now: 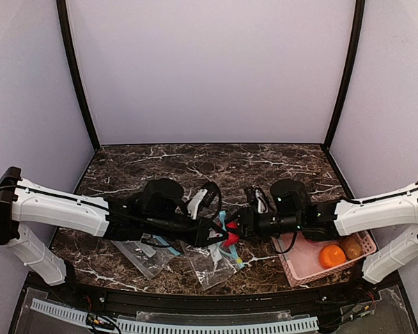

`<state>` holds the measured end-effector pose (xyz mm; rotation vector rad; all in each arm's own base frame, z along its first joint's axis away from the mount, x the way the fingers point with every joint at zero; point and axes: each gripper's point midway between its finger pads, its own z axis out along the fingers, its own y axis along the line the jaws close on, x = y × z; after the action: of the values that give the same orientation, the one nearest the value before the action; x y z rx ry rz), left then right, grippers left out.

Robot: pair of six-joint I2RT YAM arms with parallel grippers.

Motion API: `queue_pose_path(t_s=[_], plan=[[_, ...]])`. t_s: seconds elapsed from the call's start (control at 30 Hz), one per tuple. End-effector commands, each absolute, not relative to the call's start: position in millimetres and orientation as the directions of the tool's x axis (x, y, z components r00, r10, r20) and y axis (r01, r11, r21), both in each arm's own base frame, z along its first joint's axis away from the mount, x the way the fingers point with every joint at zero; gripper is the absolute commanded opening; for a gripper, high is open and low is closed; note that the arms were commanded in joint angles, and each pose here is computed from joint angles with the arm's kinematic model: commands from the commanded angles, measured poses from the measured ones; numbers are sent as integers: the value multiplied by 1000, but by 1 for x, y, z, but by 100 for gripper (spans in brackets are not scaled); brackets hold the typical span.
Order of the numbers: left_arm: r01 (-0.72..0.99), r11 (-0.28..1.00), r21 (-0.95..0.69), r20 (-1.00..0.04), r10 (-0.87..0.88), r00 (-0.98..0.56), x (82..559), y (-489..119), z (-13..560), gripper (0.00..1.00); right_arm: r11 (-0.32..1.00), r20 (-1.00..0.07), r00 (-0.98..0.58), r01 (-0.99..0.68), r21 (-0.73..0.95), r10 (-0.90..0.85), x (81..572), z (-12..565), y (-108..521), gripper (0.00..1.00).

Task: Place the food in the zip-top bag and seal the zipper
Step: Place the fake fruit in the zipper food storage bag.

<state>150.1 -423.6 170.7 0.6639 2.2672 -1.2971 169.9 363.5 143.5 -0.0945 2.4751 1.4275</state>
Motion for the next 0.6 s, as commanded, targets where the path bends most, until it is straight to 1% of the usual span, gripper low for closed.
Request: queue_pose_path(t_s=[0.0,0.27,0.57], plan=[[612,414,-674,-626,120,-771,158,-425,192,1,458,-290,-957,-259,851,-2,160,157,377,43],[604,414,-681,-622,109,-776,160,-424,192,1,441,-286,-958,-267,857,-24,153,160,378,54],[590,437,-679,-614,102,-783,161,-418,186,1,470,-309,-951,-271,840,4,155,164,365,71]])
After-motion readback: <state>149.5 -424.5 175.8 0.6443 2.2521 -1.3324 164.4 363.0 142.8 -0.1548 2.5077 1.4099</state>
